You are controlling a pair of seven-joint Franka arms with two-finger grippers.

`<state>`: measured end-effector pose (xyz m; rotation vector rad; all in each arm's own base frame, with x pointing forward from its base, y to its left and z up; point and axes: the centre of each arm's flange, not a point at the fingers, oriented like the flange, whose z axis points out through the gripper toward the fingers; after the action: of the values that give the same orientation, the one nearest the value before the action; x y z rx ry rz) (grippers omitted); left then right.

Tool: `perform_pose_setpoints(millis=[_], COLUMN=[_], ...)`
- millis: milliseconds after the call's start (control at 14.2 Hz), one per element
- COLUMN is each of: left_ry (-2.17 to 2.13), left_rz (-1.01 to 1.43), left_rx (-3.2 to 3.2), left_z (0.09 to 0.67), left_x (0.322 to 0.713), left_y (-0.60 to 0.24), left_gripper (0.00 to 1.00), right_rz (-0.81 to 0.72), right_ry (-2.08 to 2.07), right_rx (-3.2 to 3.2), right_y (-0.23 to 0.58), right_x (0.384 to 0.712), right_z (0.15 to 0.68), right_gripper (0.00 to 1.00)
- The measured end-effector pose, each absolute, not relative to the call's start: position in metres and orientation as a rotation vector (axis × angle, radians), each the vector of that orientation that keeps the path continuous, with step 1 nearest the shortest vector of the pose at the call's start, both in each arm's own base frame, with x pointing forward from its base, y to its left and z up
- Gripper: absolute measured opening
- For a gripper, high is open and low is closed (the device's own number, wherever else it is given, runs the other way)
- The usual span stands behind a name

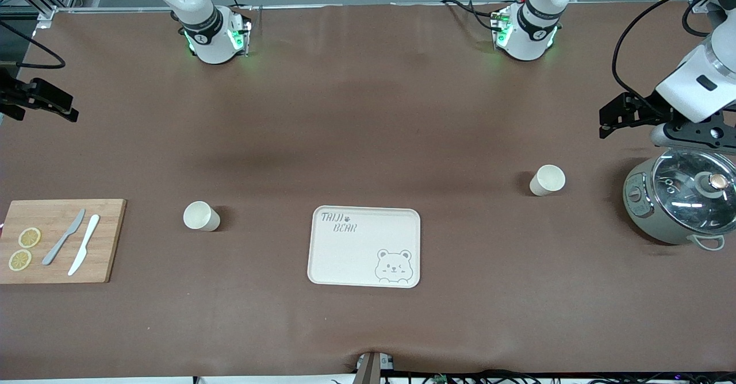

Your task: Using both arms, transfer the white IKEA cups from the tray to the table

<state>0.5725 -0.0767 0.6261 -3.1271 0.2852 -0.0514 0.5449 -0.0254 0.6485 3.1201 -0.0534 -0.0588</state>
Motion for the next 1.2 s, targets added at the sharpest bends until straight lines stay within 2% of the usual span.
perform_pose_setpoints(millis=[1199], left_ry=[0.302], left_rz=[-0.052], left_rx=[-3.125], left_z=[0.627], left_x=[0.573], left_y=[-0.074], left_gripper=[1.00], right_rz=[-0.062], right_ry=[-0.126], right_rx=[3.118], right_y=[-0.059], right_x=[0.542], right_z=[0.650], right_gripper=[1.00])
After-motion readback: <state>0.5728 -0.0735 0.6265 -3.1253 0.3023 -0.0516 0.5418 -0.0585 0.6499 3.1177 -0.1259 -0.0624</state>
